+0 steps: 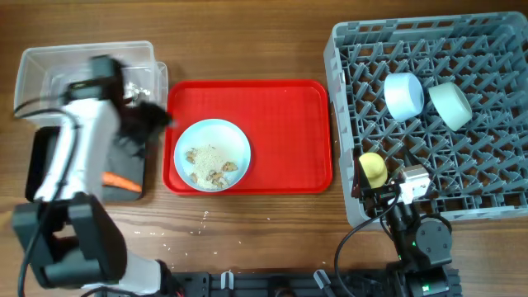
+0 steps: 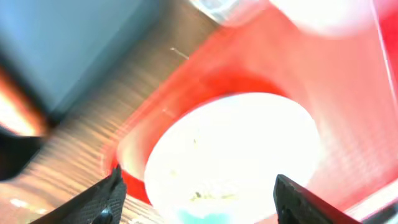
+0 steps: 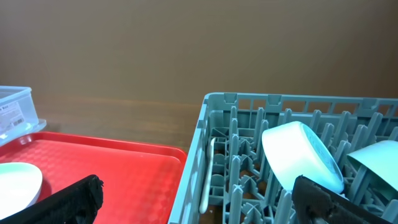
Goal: Sort waste into correct bins and load items into the dishwasher rack
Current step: 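Carry the carrot left and drop it onto the black tray, then grasp the rim of the white plate with the left gripper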
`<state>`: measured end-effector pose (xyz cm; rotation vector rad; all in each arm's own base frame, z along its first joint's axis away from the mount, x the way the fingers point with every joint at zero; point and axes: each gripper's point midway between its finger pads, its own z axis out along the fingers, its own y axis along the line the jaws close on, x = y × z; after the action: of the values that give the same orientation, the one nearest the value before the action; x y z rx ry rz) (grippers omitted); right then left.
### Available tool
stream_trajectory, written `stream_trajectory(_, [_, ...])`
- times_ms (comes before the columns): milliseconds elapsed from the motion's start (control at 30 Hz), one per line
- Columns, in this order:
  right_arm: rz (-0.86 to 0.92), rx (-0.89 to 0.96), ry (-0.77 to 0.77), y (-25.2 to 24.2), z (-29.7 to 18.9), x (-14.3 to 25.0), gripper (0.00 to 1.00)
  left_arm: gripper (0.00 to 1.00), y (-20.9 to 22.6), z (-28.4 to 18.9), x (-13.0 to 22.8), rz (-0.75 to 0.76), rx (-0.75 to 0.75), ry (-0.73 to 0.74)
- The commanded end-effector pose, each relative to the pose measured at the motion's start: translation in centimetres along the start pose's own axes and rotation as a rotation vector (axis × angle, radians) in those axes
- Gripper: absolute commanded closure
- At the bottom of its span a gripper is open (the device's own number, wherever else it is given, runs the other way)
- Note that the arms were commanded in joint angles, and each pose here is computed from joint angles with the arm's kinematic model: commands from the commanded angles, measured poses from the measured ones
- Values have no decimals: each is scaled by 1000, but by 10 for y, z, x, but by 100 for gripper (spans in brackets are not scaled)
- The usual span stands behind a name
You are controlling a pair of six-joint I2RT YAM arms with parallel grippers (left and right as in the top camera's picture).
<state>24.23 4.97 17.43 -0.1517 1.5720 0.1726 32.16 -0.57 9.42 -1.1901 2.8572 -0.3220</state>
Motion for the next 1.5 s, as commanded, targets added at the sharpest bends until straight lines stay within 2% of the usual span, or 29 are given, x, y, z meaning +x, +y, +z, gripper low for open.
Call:
stream_trajectory(0, [13, 16, -14, -3, -1, -3, 0, 29, -65, 21, 71, 518, -75, -56])
stream_trajectory(33, [13, 16, -14, -3, -1, -3, 0, 30, -82, 34, 97, 669, -128, -111])
stream_trajectory(100, [13, 16, -14, -3, -1, -3, 0, 31, -95, 47, 123, 791, -173, -154])
stream_trajectory(200, [13, 16, -14, -3, -1, -3, 0, 41, -101, 67, 152, 902, -216, -155])
stream_trajectory(400, [13, 16, -14, -3, -1, -3, 0, 53, -93, 101, 152, 911, -286, -114])
stream_trajectory(600, [14, 16, -14, -3, -1, -3, 0, 79, -94, 117, 152, 932, -301, -103])
stream_trajectory(767, [13, 16, -14, -3, -1, -3, 0, 94, -101, 121, 150, 959, -280, -118])
stream_trajectory(867, [12, 16, -14, -3, -1, -3, 0, 94, -105, 121, 145, 962, -280, -153])
stream_trajectory(967, [13, 16, -14, -3, -1, -3, 0, 85, -106, 123, 144, 961, -271, -161])
stream_trajectory(1000, [13, 16, -14, -3, -1, -3, 0, 87, -108, 123, 144, 961, -265, -165])
stream_trajectory(1033, [13, 16, -14, -3, -1, -3, 0, 96, -108, 123, 144, 962, -263, -166])
stream_trajectory(1100, [13, 16, -14, -3, -1, -3, 0, 96, -108, 121, 143, 988, -275, -166])
stream_trajectory(1200, [13, 16, -14, -3, -1, -3, 0, 96, -112, 91, 131, 981, -337, -230])
stream_trajectory(1333, [13, 16, -14, -3, -1, -3, 0, 96, -144, 41, 127, 971, -264, -310])
stream_trajectory(1467, [13, 17, -14, -3, -1, -3, 1, 96, -150, 28, 125, 968, -253, -337])
